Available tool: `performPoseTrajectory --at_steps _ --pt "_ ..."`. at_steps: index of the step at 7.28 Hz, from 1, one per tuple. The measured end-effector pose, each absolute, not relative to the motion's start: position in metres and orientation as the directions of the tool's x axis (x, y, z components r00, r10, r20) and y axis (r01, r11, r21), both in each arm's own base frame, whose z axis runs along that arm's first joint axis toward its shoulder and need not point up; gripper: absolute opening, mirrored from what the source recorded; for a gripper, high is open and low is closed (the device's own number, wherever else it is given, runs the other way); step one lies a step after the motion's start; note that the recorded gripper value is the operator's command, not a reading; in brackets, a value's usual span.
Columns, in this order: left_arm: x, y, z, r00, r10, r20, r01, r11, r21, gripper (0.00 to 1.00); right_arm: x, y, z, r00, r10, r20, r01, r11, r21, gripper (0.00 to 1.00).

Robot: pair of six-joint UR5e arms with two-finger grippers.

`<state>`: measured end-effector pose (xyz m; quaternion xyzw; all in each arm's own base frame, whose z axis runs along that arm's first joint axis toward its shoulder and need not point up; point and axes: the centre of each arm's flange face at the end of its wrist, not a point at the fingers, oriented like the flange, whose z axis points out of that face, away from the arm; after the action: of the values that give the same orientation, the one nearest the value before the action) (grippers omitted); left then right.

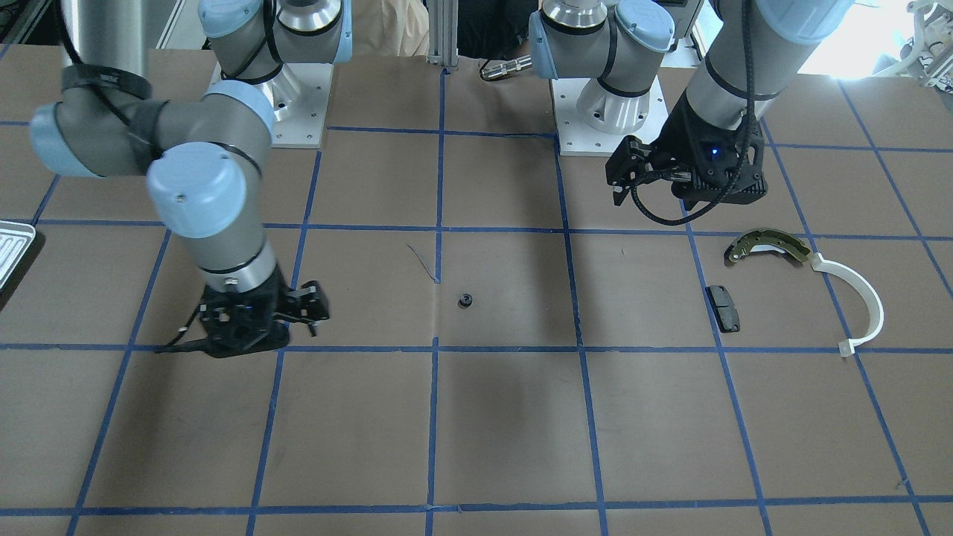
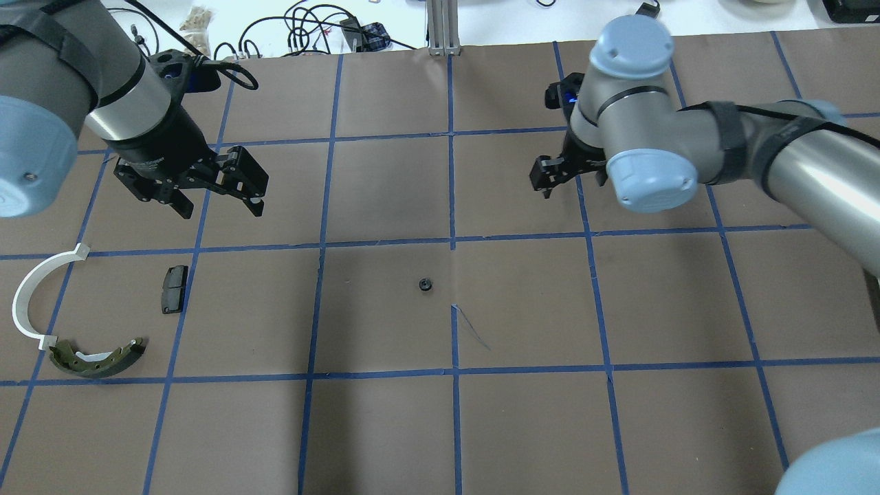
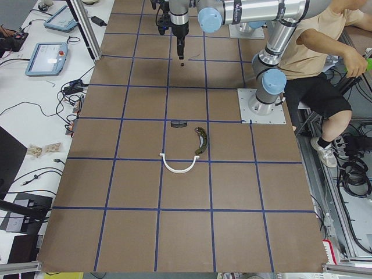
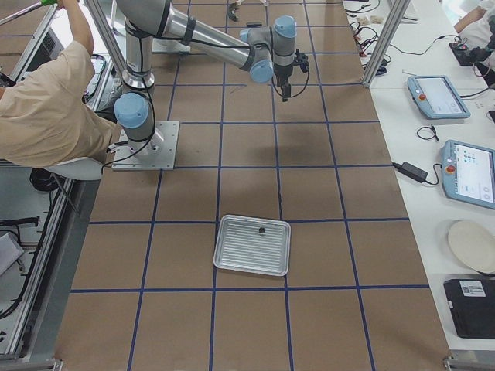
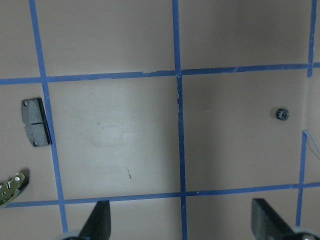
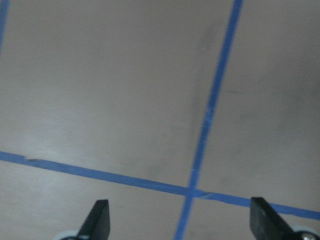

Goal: Place bearing gear from tray to pile

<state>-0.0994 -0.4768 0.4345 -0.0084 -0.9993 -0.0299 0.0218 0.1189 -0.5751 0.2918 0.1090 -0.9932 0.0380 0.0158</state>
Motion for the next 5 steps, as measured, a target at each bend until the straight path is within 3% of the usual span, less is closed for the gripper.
performPoseTrajectory --at_steps 2,5 --pt "-0.144 -0.475 0.386 -0.999 -0.002 0.041 -0.001 1.0 0.026 1.0 -0.031 -0.576 0.31 -0.964 -0.256 0.078 -0.259 0.965 -0.039 1.0" --pt "-0.218 -0.466 0.322 -0.999 -0.012 0.044 -0.012 1.0 -0.012 1.0 -0.235 -0.531 0.306 -0.954 -0.287 0.087 -0.289 0.957 -0.01 1.0"
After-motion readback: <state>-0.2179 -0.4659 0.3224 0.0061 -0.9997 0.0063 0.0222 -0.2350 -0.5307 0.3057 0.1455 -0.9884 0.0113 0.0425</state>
